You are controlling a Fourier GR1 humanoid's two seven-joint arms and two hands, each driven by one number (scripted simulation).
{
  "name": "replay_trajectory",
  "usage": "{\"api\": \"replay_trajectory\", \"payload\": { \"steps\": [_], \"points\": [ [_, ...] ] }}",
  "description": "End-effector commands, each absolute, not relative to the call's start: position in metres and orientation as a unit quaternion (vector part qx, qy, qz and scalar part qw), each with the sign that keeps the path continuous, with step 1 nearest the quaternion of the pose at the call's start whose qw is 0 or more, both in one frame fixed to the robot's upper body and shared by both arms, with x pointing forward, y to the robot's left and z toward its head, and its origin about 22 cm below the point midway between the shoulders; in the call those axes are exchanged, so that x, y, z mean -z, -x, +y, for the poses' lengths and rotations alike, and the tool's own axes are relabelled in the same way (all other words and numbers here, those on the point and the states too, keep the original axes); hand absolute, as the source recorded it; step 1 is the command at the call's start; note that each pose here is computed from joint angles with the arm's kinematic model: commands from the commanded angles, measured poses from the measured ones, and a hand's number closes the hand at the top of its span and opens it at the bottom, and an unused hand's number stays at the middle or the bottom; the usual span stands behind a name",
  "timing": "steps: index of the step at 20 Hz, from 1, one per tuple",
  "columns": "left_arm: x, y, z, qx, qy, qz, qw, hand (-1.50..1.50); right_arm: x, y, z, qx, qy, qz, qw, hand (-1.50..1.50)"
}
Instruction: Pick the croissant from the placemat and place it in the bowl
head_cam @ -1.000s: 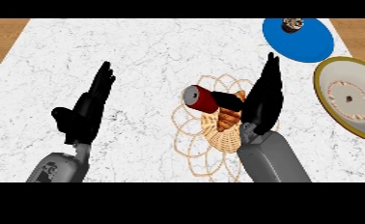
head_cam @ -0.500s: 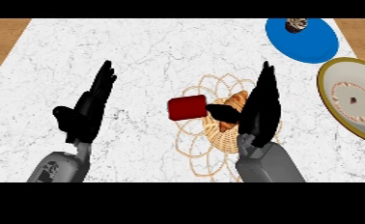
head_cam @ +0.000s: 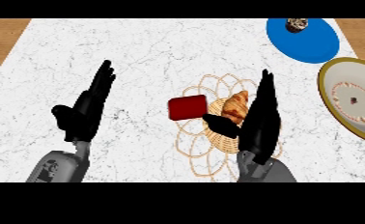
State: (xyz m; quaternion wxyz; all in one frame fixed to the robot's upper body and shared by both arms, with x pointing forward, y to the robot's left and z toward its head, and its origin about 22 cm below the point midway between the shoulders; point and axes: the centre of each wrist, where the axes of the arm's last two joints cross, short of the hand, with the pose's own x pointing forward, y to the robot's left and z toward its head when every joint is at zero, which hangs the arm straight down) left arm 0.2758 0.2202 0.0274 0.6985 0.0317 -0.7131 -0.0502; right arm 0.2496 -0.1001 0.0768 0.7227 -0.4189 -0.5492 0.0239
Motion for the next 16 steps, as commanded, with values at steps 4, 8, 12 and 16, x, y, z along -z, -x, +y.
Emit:
{"api": "replay_trajectory", "payload": {
  "steps": [4, 8, 12, 16],
  "points": [
    [-0.026, -0.275, 0.210, 0.049, -0.028, -0.713, 0.699, 0.00, -0.083, -0.243, -0.093, 0.040, 0.386, -0.516, 0.764, -1.50],
    [-0.020, -0.265, 0.212, 0.053, -0.030, -0.719, 0.693, 0.00, -0.068, -0.238, -0.095, 0.060, 0.375, -0.511, 0.771, -1.50],
    [-0.022, -0.269, 0.226, 0.051, -0.032, -0.711, 0.700, 0.00, -0.053, -0.244, -0.100, 0.068, 0.373, -0.510, 0.772, -1.50],
    [-0.026, -0.270, 0.226, 0.050, -0.031, -0.715, 0.696, 0.00, -0.041, -0.252, -0.100, 0.081, 0.365, -0.511, 0.774, -1.50]
  ]
}}
